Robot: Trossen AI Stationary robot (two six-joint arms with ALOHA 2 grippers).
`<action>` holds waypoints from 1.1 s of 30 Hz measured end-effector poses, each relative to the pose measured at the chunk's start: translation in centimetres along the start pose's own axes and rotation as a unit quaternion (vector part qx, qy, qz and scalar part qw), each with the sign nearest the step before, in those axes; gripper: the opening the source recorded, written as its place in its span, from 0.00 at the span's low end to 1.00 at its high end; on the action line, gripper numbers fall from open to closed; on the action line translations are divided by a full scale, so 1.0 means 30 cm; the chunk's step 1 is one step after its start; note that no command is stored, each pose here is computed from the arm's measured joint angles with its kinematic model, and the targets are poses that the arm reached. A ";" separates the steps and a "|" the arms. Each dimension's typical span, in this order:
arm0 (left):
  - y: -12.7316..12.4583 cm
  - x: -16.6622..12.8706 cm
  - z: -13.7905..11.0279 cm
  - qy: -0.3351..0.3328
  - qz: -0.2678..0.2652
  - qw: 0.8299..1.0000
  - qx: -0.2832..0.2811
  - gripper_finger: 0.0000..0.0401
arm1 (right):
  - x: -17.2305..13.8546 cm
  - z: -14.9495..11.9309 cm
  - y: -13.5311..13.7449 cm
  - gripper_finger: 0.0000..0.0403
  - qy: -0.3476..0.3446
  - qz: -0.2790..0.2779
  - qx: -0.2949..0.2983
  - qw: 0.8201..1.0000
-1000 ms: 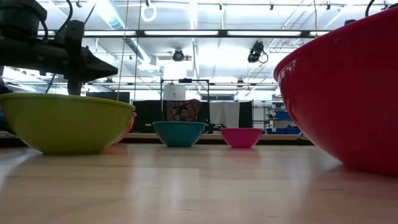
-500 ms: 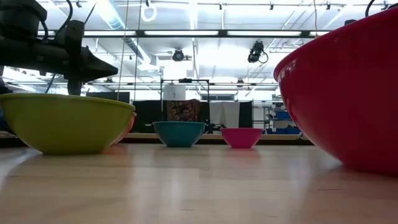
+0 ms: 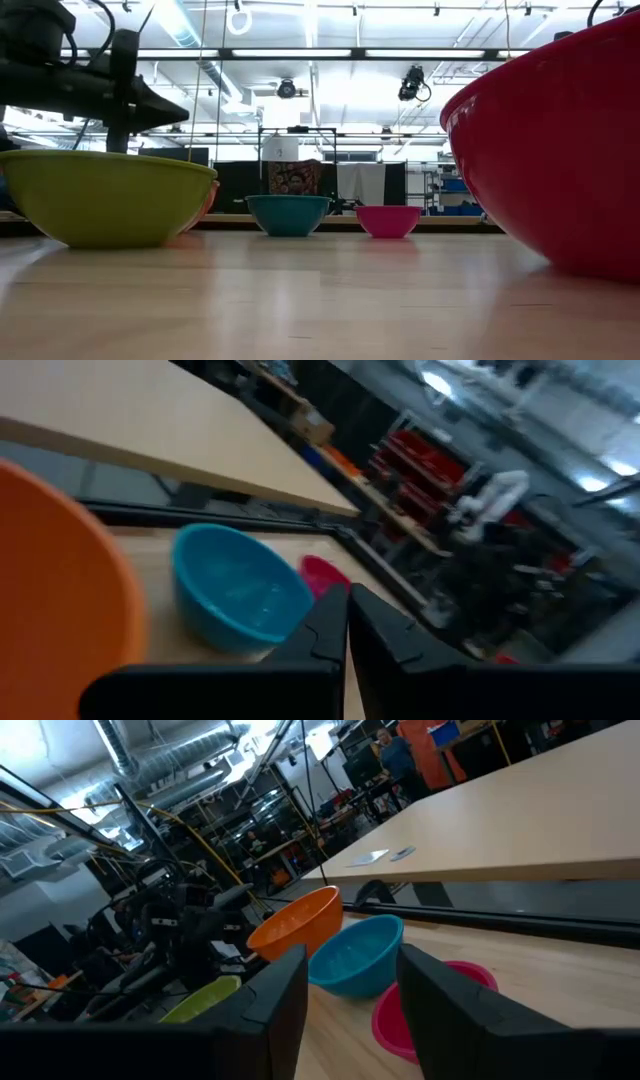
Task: Nest bowls inside each other
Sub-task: Stack the orange bowl on top of the red bowl
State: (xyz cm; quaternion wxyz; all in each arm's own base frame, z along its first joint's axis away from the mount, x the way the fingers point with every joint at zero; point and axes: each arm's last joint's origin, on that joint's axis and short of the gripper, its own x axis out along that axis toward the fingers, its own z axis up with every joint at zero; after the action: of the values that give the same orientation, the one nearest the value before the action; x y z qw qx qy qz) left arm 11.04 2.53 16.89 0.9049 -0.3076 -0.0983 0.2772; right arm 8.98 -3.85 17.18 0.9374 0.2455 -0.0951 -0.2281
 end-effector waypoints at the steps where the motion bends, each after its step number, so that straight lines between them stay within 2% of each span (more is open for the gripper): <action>1: 0.003 0.001 -0.001 -0.004 0.010 1.000 0.008 0.04 | 0.000 0.000 0.000 0.40 0.000 0.000 0.000 1.000; 8: 0.021 0.005 0.004 -0.065 0.107 0.992 0.010 0.04 | 0.000 0.000 0.000 0.40 0.000 0.000 0.000 1.000; 19: -0.015 0.000 0.057 -0.142 0.051 0.983 -0.102 0.04 | 0.000 0.001 -0.001 0.40 -0.003 -0.005 -0.001 1.000; 22: -0.026 -0.004 0.076 -0.166 0.026 0.973 -0.160 0.04 | -0.001 0.019 0.003 0.40 -0.041 -0.014 0.018 0.999; 24: -0.029 -0.006 0.082 -0.173 0.017 0.969 -0.177 0.04 | -0.003 0.040 0.011 0.40 -0.081 -0.014 0.033 0.996; 28: -0.029 -0.006 0.082 -0.173 0.013 0.965 -0.199 0.04 | -0.009 0.070 0.030 0.40 -0.121 0.029 0.059 0.991; 33: -0.032 -0.007 0.087 -0.180 0.005 0.955 -0.234 0.04 | -0.006 0.068 0.041 0.40 -0.095 0.078 0.074 0.990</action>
State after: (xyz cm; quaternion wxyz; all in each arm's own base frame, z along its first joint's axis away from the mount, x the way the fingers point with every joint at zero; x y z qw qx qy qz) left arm 10.37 3.09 19.52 0.7738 -0.4558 -0.3203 0.3015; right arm 8.69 -3.67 19.55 0.9184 0.2828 -0.2192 -0.1688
